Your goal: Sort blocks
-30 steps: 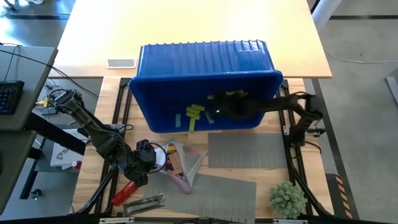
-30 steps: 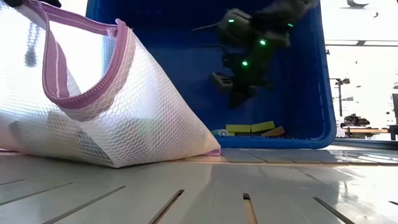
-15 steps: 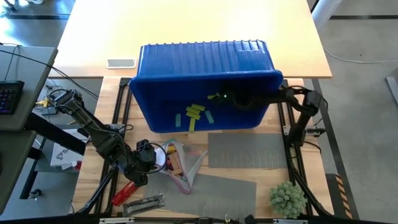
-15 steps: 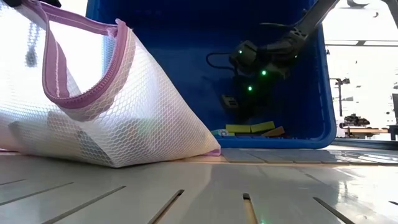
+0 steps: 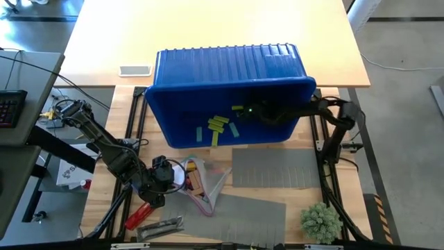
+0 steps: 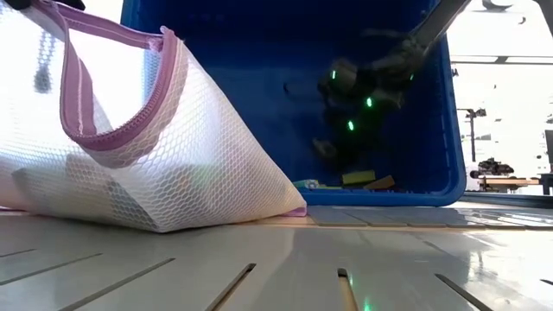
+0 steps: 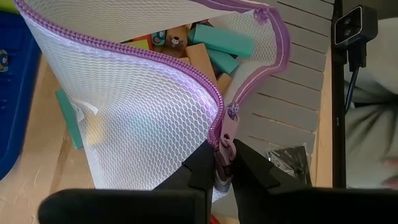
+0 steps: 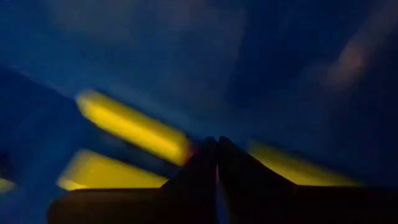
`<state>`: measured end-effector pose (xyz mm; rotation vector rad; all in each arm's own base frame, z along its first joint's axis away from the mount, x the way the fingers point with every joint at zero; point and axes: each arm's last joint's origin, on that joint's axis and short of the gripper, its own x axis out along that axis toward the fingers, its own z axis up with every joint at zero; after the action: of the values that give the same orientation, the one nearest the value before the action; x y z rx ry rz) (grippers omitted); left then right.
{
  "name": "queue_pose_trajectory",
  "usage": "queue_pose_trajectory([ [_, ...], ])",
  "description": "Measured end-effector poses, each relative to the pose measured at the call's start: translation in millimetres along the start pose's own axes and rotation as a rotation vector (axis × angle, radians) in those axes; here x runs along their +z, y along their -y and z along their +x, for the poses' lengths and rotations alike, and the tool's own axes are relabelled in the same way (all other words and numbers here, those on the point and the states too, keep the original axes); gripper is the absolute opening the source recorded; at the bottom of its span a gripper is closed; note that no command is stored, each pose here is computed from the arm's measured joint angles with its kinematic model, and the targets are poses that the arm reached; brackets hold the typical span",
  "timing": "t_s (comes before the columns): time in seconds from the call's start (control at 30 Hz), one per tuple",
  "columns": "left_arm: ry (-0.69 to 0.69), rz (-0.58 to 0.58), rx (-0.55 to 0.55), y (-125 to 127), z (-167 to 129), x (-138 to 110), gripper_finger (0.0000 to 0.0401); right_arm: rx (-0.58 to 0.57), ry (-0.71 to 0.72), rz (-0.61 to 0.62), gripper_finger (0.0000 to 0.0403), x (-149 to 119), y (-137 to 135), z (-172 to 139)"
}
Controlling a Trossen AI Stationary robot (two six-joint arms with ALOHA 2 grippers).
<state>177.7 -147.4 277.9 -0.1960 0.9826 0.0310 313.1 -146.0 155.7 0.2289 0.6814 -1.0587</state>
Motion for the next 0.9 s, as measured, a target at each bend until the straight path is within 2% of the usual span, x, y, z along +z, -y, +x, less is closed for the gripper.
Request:
queue_pose_trajectory([
  [0.1,0.000,0.000,0.000,0.0,0.0,0.0,0.0024,-0.012,-0.084,-0.012,0.0000,-15.2,1.4,14.6],
  [0.27,-0.002,0.001,-0.001,0.1,0.0,-0.2,0.0024,0.132,-0.175,0.020,0.0000,-21.5,-4.1,19.9],
  [0.37,-0.008,0.000,-0.007,0.2,0.0,-0.3,0.0024,0.180,-0.153,-0.017,0.0000,-18.7,-11.3,6.6],
  [0.43,-0.007,0.000,-0.007,0.2,0.0,-0.2,0.0024,0.200,-0.088,-0.042,0.0000,-12.5,-15.5,2.3],
  [0.53,-0.008,0.000,-0.007,0.3,0.0,-0.3,0.0024,0.131,-0.037,-0.048,0.0000,-8.1,-9.4,11.2],
  [0.67,-0.007,0.000,-0.007,0.2,0.0,-0.1,0.0024,0.072,-0.089,-0.041,0.0000,-19.0,-0.2,33.2],
  [0.8,-0.008,0.000,-0.007,0.2,0.0,-0.3,0.0024,0.142,-0.153,-0.002,0.0000,-26.9,-2.4,41.9],
  [0.9,-0.008,0.000,-0.007,0.1,0.1,-0.3,0.0024,0.234,-0.199,-0.014,0.0000,-26.9,-9.1,27.1],
])
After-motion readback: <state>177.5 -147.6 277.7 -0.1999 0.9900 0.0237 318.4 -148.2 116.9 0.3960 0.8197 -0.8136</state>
